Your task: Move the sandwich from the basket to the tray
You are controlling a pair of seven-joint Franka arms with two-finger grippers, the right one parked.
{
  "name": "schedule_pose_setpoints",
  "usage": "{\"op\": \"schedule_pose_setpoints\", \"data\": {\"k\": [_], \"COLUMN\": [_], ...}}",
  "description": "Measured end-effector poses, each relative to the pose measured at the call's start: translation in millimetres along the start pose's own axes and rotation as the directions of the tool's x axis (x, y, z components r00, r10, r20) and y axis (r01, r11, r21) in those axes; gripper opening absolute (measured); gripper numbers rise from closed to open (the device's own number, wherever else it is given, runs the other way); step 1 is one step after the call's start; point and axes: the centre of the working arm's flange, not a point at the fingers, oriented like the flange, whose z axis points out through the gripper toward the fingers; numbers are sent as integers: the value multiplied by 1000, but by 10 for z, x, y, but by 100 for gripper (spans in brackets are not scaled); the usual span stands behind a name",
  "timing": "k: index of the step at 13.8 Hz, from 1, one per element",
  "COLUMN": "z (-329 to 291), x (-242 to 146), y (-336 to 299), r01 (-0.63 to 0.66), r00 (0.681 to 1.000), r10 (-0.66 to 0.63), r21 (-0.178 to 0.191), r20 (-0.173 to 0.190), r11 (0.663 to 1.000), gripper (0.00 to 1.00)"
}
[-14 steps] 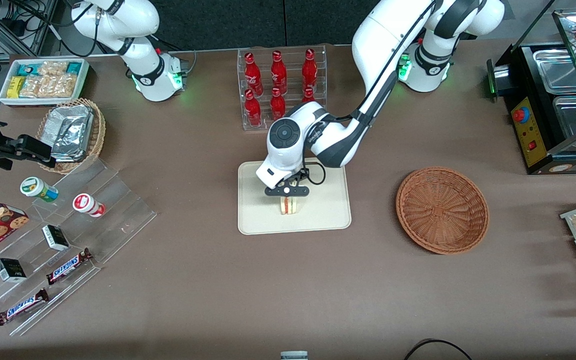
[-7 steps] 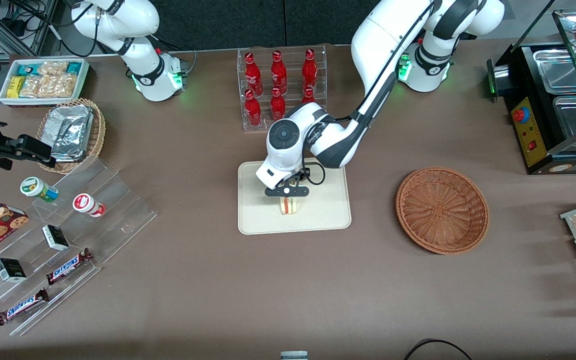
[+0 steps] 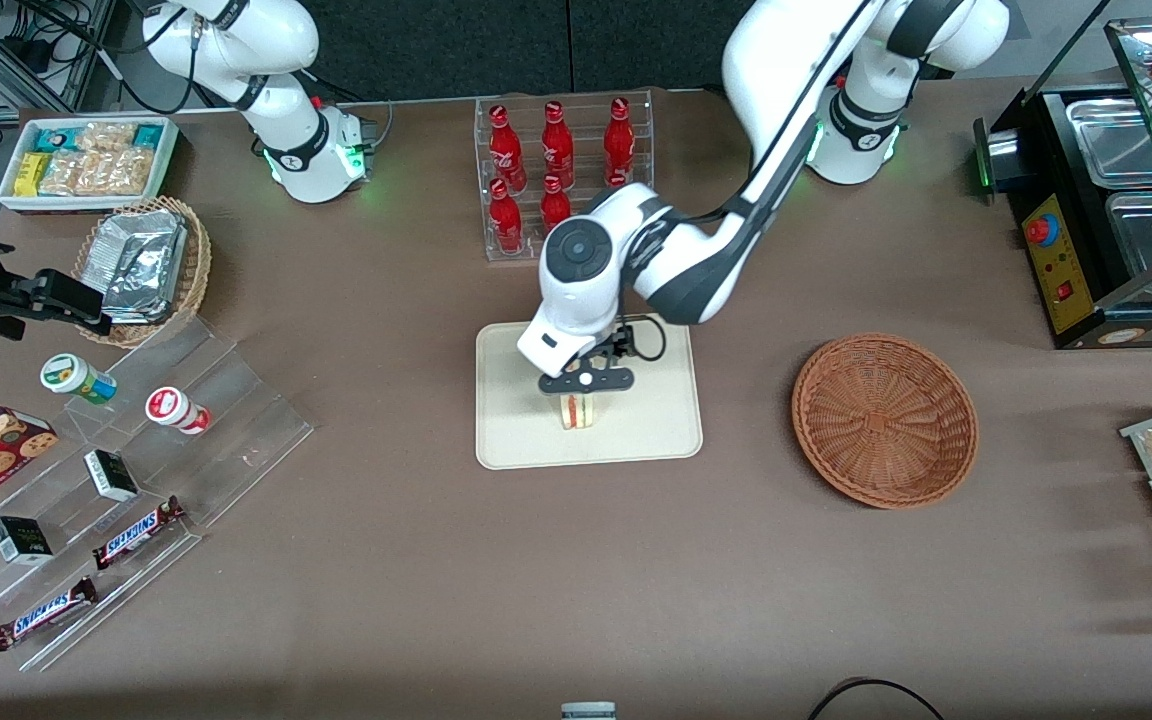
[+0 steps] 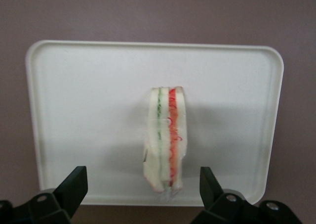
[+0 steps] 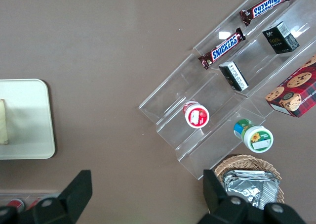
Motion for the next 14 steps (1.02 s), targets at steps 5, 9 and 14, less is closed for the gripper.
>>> {"op": "schedule_pose_setpoints", "data": {"k": [5,9,14], "z": [-987,-1560,-1949], "x": [261,533,802], "y": [-693,-1428,-2382], "r01": [98,164,92], "r00": [995,986,992], "r10": [-99,-165,-99], "r21": [37,55,85], "r20": [12,21,79], "r11": [994,985,992], "gripper": [100,100,100]}}
